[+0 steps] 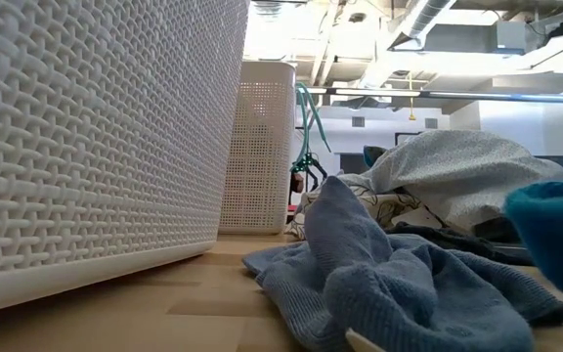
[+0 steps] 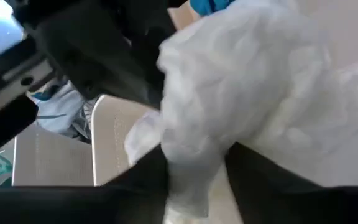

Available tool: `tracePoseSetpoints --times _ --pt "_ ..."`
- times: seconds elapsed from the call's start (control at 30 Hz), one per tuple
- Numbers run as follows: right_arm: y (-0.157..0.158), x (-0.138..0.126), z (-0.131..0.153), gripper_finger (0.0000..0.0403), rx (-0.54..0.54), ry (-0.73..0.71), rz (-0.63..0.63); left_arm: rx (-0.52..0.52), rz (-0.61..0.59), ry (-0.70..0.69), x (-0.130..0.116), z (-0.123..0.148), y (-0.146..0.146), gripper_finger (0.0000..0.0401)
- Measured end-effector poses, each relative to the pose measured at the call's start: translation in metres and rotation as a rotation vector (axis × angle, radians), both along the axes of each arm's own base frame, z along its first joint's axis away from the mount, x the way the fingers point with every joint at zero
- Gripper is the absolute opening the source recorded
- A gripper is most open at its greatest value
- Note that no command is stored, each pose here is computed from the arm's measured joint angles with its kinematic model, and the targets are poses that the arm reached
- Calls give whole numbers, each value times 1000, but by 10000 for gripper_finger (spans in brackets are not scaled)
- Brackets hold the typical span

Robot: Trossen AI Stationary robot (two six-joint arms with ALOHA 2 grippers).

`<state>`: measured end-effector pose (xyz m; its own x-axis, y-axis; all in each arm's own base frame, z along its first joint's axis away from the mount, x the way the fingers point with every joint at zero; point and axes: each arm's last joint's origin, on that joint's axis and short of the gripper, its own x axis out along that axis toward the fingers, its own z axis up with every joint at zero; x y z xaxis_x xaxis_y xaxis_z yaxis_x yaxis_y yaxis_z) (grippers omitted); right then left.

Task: Sort clothes
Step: Put the white dress into the bottom white laundry bin

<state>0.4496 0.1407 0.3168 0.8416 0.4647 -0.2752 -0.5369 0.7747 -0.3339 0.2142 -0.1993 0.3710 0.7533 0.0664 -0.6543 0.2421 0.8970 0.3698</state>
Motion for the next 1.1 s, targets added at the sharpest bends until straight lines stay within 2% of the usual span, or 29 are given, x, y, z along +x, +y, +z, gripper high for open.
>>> tracePoseSetpoints --times 0.1,0.17,0.47,0.63,0.8,1.1 --pt "-2 -1 -4 63 -13 46 -32 15 -13 14 -1 -1 0 31" --pt "-3 -3 -4 76 -19 79 -58 14 -16 39 -3 -2 1 15" --pt "-3 -22 9 162 -76 145 -186 44 125 184 -18 -12 13 5" --pt "-1 -40 28 196 -97 146 -224 -12 197 306 -27 -17 18 5" --pt "5 -58 44 202 -115 147 -229 -60 216 386 -29 -28 17 6" --pt "10 -86 65 194 -84 168 -227 -104 221 478 -15 -78 20 8"
